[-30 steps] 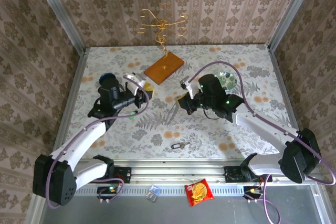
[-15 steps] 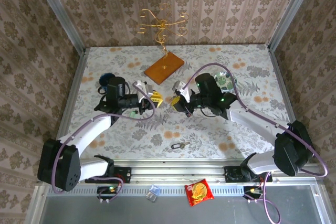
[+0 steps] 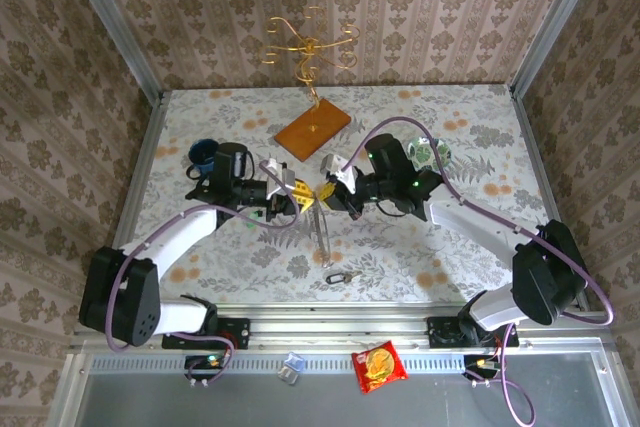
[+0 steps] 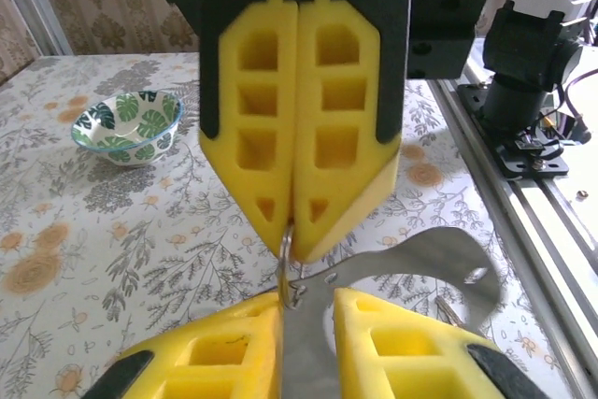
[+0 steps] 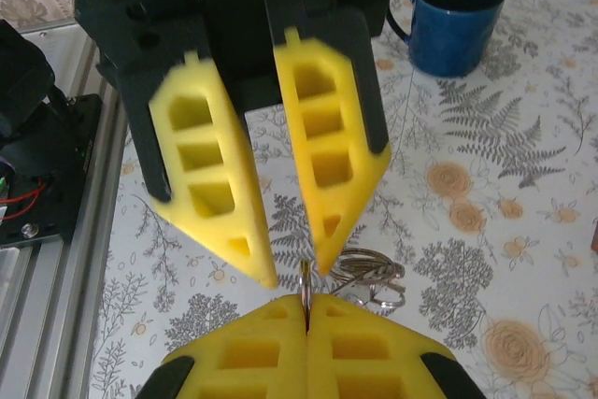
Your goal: Put the keys on the keyring
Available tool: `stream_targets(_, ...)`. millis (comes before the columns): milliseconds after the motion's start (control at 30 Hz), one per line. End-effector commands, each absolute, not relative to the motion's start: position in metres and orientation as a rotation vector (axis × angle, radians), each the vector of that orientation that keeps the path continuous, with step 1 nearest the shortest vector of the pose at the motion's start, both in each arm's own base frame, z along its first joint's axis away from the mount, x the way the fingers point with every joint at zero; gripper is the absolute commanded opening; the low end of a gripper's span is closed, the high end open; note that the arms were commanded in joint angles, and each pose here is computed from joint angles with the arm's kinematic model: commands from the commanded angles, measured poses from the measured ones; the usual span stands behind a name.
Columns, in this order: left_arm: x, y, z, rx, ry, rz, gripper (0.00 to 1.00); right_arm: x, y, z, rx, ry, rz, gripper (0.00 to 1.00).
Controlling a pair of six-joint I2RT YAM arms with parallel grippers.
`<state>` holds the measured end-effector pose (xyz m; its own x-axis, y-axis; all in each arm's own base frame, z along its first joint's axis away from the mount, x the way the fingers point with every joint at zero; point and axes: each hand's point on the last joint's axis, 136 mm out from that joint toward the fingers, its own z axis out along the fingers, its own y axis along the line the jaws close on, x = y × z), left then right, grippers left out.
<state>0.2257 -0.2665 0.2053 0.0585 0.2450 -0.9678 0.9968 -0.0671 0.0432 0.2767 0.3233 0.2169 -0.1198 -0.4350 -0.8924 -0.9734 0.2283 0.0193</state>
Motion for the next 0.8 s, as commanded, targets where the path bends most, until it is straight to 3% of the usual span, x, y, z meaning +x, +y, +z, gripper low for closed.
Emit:
stream_targets(0,0.221,-0.265,0.211,1.487,1.273,-1.121,0.22,0.273,0.333,0.234,-1.367,1.604,0.863,0.00)
stream_targets(467,0.220,-0.265,0.212,1.479,1.268,-1.148,0.19,0.270,0.341,0.225,-1.424,1.610,0.854,0.00)
stream_targets(767,0.227,-0.264,0.205,1.472,1.316,-1.090,0.23,0.267,0.337,0.222,-1.448,1.624,0.830,0.00)
